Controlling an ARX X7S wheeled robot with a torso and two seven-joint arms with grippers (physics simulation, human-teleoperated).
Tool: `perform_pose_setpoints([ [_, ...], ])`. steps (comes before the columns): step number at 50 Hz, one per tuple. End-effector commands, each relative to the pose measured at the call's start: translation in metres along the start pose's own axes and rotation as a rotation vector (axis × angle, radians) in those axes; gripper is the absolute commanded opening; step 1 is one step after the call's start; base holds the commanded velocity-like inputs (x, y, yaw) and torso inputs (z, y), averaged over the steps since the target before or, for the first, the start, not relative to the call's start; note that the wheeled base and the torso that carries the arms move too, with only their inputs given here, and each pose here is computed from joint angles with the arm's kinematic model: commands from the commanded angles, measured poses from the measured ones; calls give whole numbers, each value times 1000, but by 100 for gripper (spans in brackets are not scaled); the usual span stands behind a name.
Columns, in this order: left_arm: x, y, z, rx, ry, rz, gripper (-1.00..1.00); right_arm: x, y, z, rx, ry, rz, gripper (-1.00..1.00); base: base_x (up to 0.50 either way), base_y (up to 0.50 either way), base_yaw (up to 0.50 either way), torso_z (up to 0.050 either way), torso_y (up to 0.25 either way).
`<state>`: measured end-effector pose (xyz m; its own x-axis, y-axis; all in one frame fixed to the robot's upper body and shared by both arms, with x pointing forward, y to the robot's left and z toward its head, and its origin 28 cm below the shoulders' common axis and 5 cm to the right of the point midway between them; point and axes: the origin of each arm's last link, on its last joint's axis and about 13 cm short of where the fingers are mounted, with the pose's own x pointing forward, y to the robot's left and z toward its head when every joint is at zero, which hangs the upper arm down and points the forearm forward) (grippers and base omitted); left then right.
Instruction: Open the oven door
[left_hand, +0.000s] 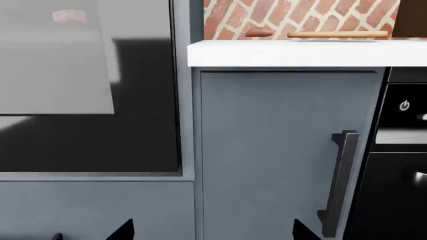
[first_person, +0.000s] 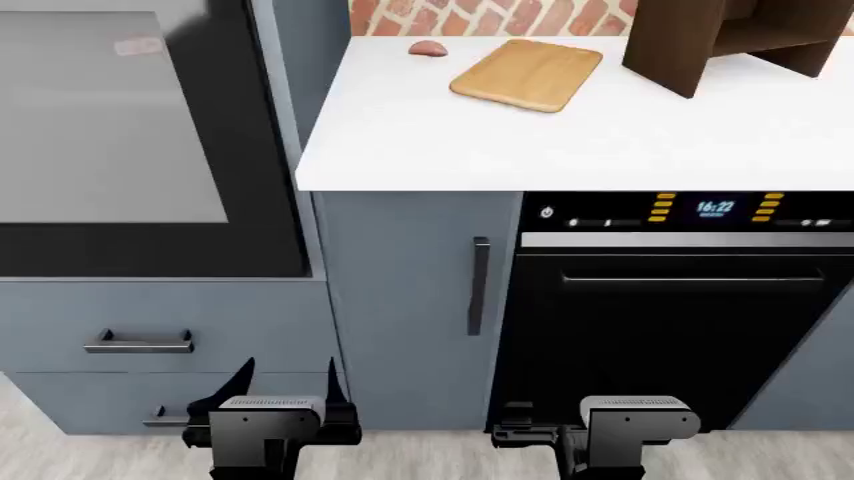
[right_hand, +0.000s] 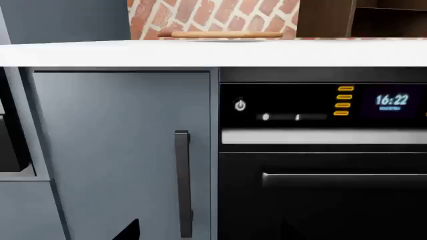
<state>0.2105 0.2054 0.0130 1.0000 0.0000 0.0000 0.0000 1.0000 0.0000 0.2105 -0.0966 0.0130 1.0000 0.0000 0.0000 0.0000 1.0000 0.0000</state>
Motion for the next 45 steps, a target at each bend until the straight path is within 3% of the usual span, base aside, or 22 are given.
perform_pose_setpoints([
  [1, 0, 1, 0, -4, 0, 4, 100, 0, 1, 0, -4, 4, -2, 100, 0, 0, 0, 0, 0],
  [20, 0, 1, -1, -9, 2, 5, 100, -1, 0, 2, -18, -6, -10, 100, 0, 0, 6, 0, 0],
  [45, 0, 1, -1, -11, -5, 4, 100, -4, 2, 3, -5, -4, 17, 100, 0, 0, 493, 0, 0],
])
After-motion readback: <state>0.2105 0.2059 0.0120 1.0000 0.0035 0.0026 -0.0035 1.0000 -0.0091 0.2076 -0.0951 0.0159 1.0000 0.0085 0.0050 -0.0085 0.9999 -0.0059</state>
